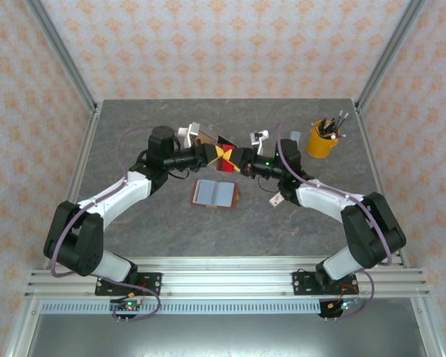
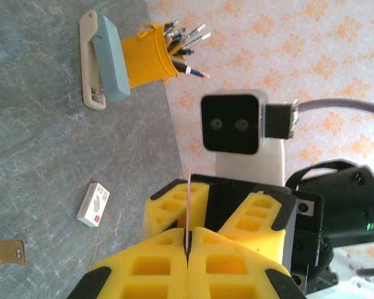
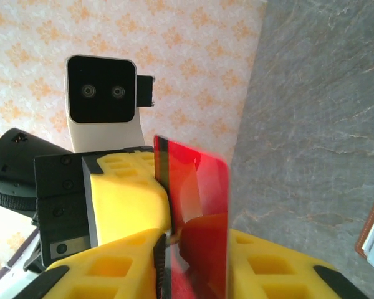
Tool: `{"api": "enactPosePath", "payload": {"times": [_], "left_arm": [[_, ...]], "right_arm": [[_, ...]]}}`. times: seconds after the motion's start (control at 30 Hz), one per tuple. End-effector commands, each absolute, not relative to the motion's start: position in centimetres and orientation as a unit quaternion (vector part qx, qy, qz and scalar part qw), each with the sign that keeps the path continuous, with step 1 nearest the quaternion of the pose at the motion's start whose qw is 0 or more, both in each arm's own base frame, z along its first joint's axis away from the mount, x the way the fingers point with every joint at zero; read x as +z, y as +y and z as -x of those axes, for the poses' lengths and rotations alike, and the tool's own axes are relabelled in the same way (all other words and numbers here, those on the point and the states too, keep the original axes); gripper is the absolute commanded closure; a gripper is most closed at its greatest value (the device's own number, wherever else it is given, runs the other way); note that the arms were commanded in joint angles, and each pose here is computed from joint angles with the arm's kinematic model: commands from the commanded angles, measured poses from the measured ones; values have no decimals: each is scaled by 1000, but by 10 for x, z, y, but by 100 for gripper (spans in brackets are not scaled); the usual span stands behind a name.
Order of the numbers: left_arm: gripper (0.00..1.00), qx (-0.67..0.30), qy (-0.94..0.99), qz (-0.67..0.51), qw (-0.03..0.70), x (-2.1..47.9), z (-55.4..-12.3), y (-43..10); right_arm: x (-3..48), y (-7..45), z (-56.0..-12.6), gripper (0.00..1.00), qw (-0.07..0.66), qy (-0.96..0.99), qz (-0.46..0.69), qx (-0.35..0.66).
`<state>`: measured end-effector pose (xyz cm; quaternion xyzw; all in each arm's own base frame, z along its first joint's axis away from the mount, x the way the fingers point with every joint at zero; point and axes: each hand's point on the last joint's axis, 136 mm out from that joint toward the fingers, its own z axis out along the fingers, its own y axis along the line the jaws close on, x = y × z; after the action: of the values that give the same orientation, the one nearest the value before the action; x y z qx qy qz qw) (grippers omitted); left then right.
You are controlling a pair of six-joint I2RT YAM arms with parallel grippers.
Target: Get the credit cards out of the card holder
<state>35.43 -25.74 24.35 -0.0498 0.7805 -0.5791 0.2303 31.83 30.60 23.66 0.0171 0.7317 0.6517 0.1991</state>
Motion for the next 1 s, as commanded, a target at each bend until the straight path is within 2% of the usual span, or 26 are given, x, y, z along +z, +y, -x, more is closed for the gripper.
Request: {"api": "enactPosePath", "payload": {"times": [0.0, 0.27, 0.43, 0.53, 0.67, 0.7, 0.83, 0.97], "left_arm": [[100, -581, 763, 78, 274, 261, -361, -251], [100, -559, 766, 120, 295, 257, -363, -236], [98, -549, 773, 134, 289, 248, -367, -234], [70, -504, 800, 153, 288, 231, -370, -221], [32, -403, 847, 186, 292, 198, -372, -185], [26, -367, 862, 194, 292, 188, -371, -173], [9, -253, 894, 221, 297, 164, -367, -126], [0, -197, 903, 234, 303, 151, -360, -98]], "right_arm": [[254, 315, -310, 72, 195, 687, -31, 700], [265, 304, -313, 83, 225, 671, -60, 704], [265, 300, -317, 95, 242, 696, -56, 673], [249, 293, -325, 100, 268, 750, -39, 604], [212, 272, -332, 100, 300, 844, 21, 443], [205, 267, -335, 100, 308, 860, 42, 404], [180, 259, -349, 100, 305, 898, 125, 290], [158, 272, -360, 100, 289, 908, 216, 212]]}}
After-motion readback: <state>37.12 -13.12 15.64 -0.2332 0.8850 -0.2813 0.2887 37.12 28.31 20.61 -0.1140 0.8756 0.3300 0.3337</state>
